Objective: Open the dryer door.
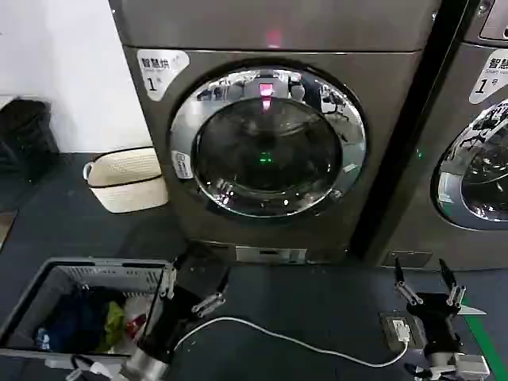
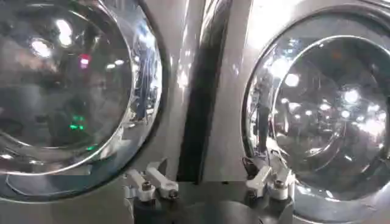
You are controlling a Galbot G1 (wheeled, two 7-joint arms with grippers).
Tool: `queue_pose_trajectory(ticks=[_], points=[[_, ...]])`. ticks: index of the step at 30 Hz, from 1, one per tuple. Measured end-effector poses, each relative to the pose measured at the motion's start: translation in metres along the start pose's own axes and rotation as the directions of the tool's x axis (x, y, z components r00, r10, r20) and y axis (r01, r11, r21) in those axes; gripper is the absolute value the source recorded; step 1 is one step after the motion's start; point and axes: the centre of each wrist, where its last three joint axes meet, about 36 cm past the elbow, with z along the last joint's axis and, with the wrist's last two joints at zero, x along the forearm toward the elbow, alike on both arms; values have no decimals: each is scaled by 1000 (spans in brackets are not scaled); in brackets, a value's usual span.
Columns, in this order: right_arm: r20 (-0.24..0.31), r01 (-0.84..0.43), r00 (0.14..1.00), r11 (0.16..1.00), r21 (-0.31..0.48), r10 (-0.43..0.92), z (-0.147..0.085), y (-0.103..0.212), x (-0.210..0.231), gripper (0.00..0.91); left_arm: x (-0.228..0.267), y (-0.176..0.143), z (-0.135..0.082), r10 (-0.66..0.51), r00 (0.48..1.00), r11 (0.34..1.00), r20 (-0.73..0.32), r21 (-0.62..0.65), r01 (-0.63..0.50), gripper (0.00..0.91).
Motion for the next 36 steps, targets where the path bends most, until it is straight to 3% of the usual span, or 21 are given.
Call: queue_pose_trajectory(ticks=[11, 20, 36], points=[[107, 257, 962, 965, -47, -251, 2, 4, -47, 907, 2, 0, -4, 18, 1000, 1000, -3, -5, -18, 907], [209, 412, 886, 910, 49, -413, -1, 8, -101, 907, 0, 2, -5, 27, 1000, 1000, 2, -13, -27, 907], [255, 578, 773, 810, 98, -581, -8, 47, -193, 907, 5, 0, -7, 31, 999, 999, -11, -21, -31, 907]])
